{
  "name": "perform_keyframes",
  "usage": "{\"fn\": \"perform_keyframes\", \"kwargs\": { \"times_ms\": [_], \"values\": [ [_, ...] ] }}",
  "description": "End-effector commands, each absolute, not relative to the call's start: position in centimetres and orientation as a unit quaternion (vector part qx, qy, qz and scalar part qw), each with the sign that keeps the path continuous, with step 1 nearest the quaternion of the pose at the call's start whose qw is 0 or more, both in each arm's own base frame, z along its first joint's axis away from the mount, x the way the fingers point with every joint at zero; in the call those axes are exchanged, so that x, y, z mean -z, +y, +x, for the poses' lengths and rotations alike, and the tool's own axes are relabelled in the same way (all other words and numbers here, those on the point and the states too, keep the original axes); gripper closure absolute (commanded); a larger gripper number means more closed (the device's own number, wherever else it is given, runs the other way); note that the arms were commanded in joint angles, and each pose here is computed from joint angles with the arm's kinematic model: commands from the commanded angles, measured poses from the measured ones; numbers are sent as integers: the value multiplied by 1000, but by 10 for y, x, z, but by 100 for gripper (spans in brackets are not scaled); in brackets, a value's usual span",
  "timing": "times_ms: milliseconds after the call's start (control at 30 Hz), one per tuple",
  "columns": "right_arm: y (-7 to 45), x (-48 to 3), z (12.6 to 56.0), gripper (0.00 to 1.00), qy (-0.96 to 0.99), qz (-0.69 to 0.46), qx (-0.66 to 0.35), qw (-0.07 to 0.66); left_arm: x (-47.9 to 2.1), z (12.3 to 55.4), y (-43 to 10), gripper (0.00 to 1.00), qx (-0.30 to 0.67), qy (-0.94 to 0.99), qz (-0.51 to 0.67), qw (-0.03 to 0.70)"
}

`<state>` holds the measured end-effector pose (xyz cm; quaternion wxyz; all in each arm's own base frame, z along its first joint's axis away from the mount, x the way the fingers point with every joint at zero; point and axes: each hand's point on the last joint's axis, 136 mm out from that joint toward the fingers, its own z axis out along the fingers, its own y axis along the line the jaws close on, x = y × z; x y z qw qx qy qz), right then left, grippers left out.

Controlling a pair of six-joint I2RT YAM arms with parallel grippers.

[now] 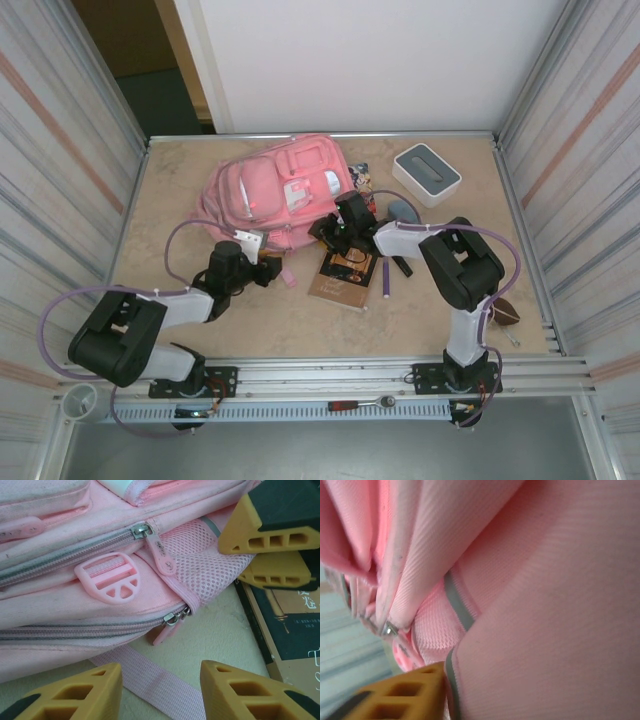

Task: Pack the student bag

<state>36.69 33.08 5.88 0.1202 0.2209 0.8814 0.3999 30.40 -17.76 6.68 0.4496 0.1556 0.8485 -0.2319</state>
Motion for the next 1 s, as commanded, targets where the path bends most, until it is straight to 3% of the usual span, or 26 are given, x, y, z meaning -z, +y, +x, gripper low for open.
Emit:
{"fn": "perform_keyframes", "kwargs": {
  "times_ms": [0, 133, 233, 300, 433, 467, 633, 767, 967],
  "values": [
    [334, -79, 389, 86, 861, 242, -417, 164, -65, 301, -185, 54, 246, 845, 169, 444],
    [346, -113, 389, 97, 844, 208, -460, 178, -64, 300, -188, 51, 250, 842, 178, 443],
    [351, -134, 387, 98, 841, 179, -473, 191, -63, 301, -188, 50, 246, 843, 181, 443],
    [352, -133, 384, 90, 853, 159, -460, 190, -63, 301, -188, 49, 246, 844, 178, 443],
    [341, -108, 364, 55, 900, 65, -389, 185, -65, 302, -183, 49, 241, 849, 161, 442],
    [334, -105, 357, 50, 911, 35, -364, 191, -66, 302, -182, 49, 240, 849, 156, 443],
    [303, -120, 323, 25, 908, -225, -235, 266, -74, 302, -166, 45, 219, 853, 118, 459],
    [284, -129, 339, 21, 861, -375, -99, 331, -82, 305, -156, 42, 202, 853, 100, 471],
    [298, -109, 353, 20, 780, -534, -10, 326, -88, 305, -147, 40, 195, 852, 82, 478]
  ]
}}
